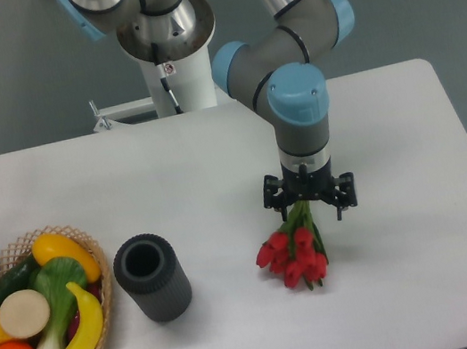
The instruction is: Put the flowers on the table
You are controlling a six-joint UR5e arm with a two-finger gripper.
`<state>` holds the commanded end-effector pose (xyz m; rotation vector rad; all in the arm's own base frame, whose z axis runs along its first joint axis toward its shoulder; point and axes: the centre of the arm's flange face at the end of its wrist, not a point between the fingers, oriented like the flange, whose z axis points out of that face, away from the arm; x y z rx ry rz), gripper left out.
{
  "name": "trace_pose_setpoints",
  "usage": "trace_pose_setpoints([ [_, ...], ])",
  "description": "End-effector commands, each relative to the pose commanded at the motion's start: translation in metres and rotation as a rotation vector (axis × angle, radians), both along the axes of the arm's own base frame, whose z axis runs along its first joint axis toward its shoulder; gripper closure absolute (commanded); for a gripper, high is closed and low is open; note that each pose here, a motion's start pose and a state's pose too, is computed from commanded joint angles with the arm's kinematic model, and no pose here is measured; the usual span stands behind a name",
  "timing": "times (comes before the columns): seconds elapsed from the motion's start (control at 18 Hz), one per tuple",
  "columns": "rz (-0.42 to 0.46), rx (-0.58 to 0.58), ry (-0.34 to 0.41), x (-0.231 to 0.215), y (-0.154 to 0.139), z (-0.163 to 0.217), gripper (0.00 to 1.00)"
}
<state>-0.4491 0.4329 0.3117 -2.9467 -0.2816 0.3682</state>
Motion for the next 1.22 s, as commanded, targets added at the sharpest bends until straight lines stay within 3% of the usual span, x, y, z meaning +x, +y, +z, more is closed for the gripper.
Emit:
trace_pose_setpoints([
  [0.11, -0.037, -0.020, 0.019, -0.010, -0.009, 0.003, 0.00],
  [0.5, -0.336, -0.114, 0.087, -0.032, -0.051, 0.024, 0.00],
  [0.78, -0.410, -0.158, 0.058, -0.039, -0.087, 0.042, 0.00],
  [0.94, -0.462, -0.166, 0.048, -0.036, -0.095, 0.051, 0.00],
  [1.22, -0.467, -0.146, 0.046, -0.036, -0.094, 0.052, 0.00],
])
